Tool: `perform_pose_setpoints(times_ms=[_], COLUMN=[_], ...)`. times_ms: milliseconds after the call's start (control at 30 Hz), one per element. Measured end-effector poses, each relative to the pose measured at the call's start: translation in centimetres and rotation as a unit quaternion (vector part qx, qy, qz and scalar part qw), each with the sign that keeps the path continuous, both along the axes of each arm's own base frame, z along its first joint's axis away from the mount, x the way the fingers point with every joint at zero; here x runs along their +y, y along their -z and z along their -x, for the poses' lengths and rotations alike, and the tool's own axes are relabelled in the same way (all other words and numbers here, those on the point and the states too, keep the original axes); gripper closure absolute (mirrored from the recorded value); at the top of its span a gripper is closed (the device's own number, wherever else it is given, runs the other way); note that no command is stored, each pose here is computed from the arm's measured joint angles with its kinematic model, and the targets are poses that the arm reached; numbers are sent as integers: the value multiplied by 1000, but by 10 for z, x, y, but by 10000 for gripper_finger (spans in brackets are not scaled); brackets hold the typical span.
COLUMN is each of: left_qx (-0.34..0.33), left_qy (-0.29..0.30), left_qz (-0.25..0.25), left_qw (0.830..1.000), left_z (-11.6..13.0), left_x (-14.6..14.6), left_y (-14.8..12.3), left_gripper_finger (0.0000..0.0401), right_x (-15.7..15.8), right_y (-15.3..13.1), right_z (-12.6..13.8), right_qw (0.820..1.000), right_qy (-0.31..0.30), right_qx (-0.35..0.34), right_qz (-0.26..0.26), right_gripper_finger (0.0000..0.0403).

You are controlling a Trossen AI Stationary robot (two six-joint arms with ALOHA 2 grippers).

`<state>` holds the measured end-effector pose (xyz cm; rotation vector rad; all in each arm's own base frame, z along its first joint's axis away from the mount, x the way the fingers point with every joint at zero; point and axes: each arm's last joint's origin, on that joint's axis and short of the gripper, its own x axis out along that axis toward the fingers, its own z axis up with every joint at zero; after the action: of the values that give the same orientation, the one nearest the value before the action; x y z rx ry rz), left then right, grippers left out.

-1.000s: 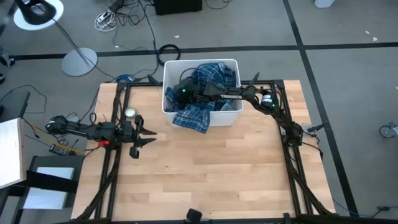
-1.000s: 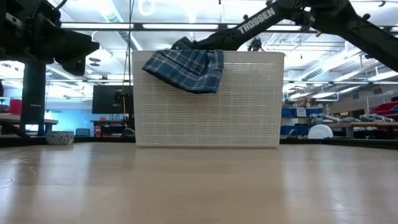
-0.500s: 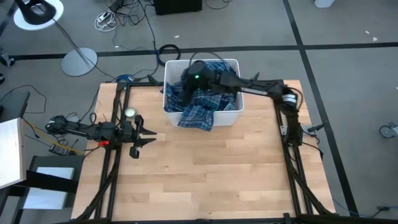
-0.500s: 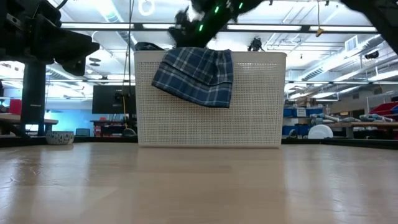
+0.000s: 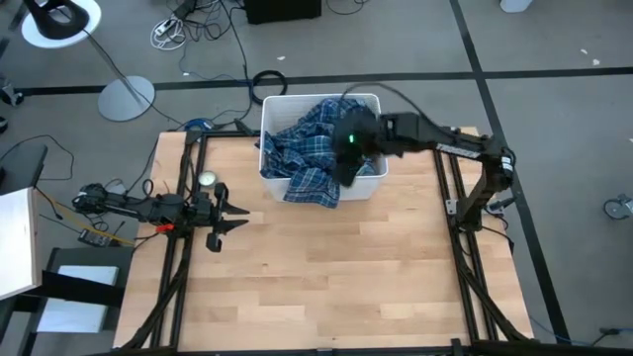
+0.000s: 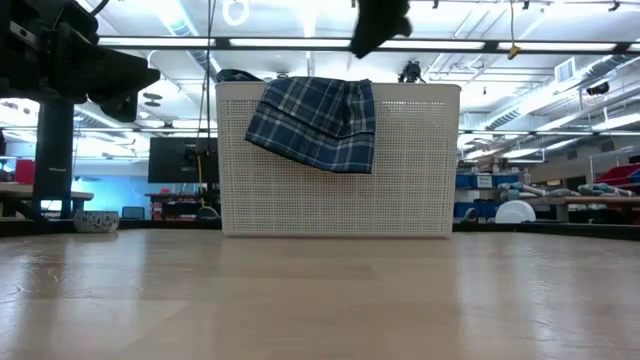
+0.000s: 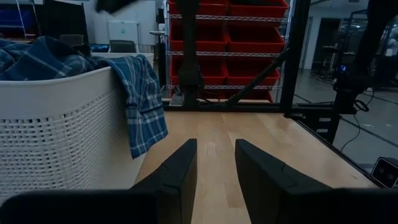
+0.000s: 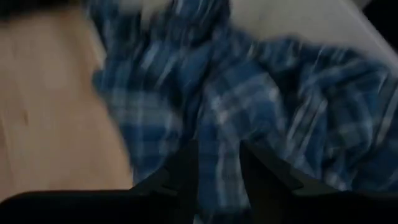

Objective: Sort clothes
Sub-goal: Put the blue and white patterned shirt into the white laundry bin

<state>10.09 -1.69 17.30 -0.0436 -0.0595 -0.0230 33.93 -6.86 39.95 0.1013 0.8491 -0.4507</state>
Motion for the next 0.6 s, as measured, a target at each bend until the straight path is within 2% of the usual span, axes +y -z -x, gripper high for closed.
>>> perform_pose_setpoints(times_ms=[200, 333, 467, 600], left_qx=[0, 0, 0, 0], left_qy=[0, 0, 0, 0], left_qz=[0, 0, 0, 0], left_qw=[1000, 1000, 1000, 1000], left_z=[0, 0, 0, 0], left_x=[0, 0, 0, 0], left_y=[0, 0, 0, 0], left_gripper_finger=[286, 286, 286, 286], right_x=[53, 81, 102, 120], right_y=[7, 22, 52, 95], right_z=[9, 13, 17, 23], right_qw=[996, 995, 991, 986], right_qy=[-21, 4, 32, 65], right_qx=[81, 97, 132, 150], right_qz=[39, 21, -2, 9], right_gripper_finger=[286, 286, 286, 286])
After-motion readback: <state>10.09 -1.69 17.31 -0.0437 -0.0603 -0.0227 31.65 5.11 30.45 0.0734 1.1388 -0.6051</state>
